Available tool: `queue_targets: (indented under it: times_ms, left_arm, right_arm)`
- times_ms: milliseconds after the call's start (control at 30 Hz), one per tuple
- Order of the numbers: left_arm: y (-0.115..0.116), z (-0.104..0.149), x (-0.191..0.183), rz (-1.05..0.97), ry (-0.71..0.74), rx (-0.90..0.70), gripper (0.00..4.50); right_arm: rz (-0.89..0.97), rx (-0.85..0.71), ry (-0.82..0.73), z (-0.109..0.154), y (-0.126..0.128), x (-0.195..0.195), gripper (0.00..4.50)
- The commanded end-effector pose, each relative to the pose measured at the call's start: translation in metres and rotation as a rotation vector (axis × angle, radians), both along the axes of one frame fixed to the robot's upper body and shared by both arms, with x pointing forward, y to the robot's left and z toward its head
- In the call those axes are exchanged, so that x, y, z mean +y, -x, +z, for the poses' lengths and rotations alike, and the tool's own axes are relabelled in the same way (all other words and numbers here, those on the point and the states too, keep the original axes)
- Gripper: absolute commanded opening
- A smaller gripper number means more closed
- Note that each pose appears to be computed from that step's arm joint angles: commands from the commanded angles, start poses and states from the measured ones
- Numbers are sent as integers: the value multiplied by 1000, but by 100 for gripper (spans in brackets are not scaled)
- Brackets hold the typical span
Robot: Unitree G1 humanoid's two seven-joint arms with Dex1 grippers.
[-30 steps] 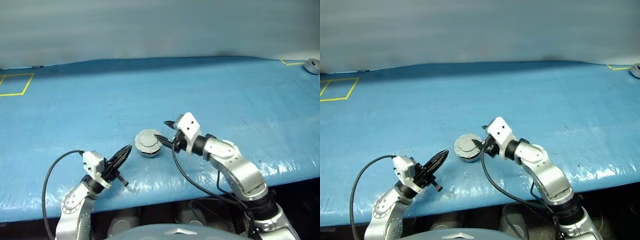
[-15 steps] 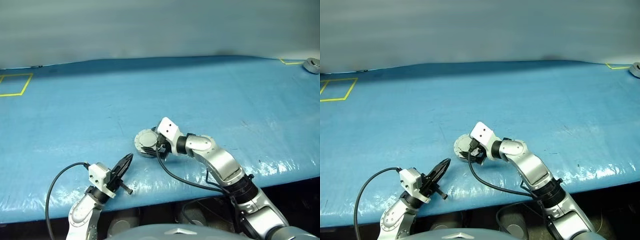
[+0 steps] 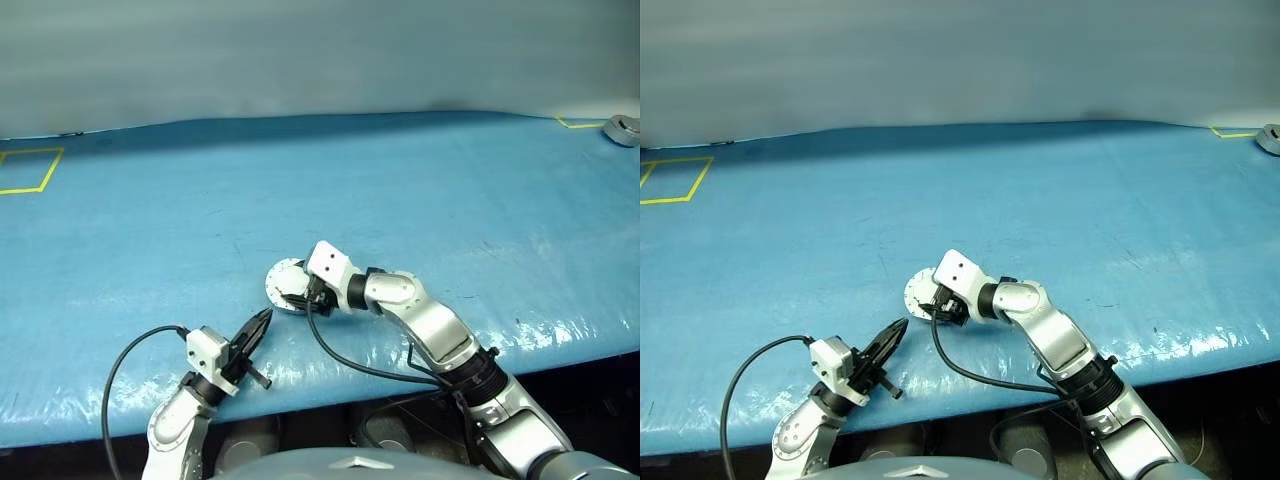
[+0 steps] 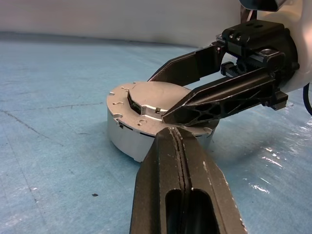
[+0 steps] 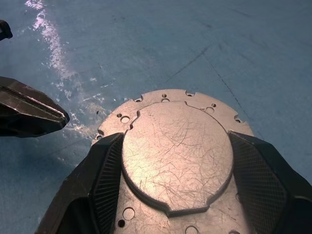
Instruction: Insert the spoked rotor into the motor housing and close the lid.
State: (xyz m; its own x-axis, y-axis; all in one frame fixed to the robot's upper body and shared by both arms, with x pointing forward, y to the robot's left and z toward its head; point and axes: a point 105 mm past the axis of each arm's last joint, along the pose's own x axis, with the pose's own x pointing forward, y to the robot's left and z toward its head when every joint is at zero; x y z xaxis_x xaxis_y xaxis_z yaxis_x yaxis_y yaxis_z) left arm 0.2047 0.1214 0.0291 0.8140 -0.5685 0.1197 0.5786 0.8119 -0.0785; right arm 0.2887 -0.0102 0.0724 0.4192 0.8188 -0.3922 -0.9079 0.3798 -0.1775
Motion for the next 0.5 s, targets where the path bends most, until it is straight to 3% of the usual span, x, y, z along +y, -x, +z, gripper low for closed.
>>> queue_targets:
  times_ms: [33,500]
  left_arm:
    - [0,2,-1,-8,-7,-25,0]
    - [1,-1,-2,-24,0,-8,0]
  right_arm:
    - [-6,-42,8,7,-3,-3,303]
    - [2,-6,57,4,-10,-9,303]
